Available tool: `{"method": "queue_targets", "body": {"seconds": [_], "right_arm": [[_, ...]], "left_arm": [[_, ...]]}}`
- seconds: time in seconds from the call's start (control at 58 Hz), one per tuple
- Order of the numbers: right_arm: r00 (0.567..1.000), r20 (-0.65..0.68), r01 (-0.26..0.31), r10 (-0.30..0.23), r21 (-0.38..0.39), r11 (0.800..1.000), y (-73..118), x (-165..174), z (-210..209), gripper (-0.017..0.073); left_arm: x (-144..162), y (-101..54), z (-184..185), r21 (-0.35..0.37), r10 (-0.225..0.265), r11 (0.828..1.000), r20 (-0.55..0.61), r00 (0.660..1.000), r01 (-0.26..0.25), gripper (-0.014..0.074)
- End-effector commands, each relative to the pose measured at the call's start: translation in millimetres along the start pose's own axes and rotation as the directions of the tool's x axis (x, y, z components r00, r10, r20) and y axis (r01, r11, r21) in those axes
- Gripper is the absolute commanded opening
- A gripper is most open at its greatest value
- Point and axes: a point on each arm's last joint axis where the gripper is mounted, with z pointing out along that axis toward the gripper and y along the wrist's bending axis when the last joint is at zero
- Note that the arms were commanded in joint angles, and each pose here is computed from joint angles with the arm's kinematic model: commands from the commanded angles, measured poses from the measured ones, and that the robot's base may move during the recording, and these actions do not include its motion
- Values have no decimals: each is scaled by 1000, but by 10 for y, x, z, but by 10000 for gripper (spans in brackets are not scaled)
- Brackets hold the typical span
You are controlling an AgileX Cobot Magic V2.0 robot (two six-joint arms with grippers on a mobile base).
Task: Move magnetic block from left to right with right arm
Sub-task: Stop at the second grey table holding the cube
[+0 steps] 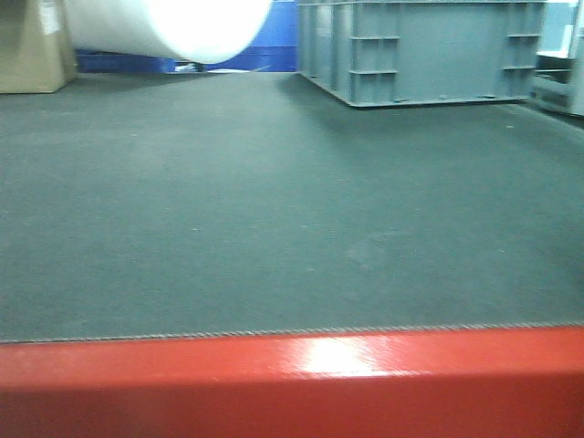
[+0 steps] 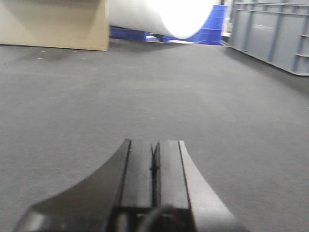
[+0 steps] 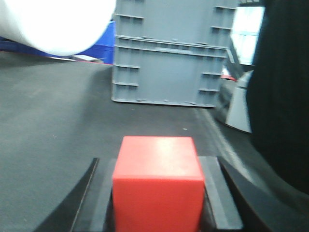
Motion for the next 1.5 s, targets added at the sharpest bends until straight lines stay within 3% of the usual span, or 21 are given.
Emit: {"method": "queue_targets", "body": {"seconds": [0.0, 1.482], "right_arm": [[994, 109, 18, -18, -5, 1000, 4, -173, 2, 276], [994, 109, 18, -18, -5, 1000, 4, -173, 2, 276]], "left_arm": [[-53, -2, -6, 4, -6, 1000, 79, 997, 5, -117], [-53, -2, -6, 4, -6, 1000, 79, 997, 5, -117]]}}
